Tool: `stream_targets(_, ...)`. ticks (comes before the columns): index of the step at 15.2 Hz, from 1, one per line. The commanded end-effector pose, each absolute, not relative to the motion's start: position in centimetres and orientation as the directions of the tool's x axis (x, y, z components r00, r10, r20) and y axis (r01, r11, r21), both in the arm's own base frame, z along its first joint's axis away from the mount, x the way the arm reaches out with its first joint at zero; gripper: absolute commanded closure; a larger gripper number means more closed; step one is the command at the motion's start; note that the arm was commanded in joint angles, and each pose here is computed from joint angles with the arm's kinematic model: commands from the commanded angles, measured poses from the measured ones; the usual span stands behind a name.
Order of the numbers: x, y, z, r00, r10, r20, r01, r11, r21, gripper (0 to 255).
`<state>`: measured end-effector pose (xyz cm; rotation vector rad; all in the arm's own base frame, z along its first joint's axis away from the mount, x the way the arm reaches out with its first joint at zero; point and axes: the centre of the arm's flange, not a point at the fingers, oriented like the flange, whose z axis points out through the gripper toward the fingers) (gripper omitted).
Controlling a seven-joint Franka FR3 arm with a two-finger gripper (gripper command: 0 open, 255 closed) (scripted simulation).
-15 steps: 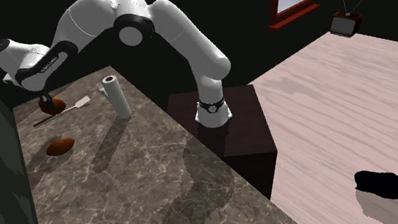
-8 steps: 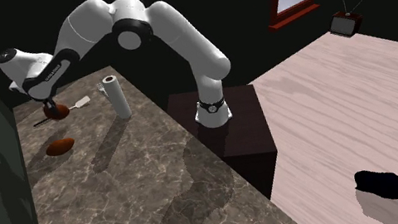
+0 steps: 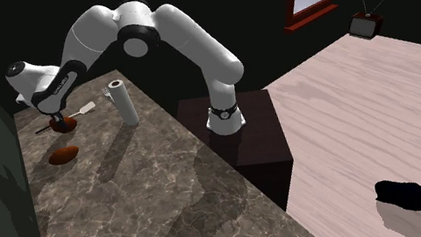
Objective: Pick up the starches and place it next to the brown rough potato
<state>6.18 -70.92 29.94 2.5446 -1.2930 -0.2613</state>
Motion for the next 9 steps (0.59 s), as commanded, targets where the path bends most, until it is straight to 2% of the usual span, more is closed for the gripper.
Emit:
stream_targets(1, 5.99, -70.8, 29.09, 0.581, -0.812, -0.046, -0.762, -0.563, 0.319, 255)
stream_targets(7, 5.99, -70.8, 29.09, 0.581, -0.812, -0.046, -0.762, -0.563, 0.319, 255)
stream_targets(8, 6.0, -70.86, 29.12, 0.581, -0.812, -0.046, -0.762, -0.563, 0.319, 0)
stream_targets(9, 6.13, -70.87, 29.16, 0.581, -0.813, -0.047, -0.762, -0.563, 0.319, 0)
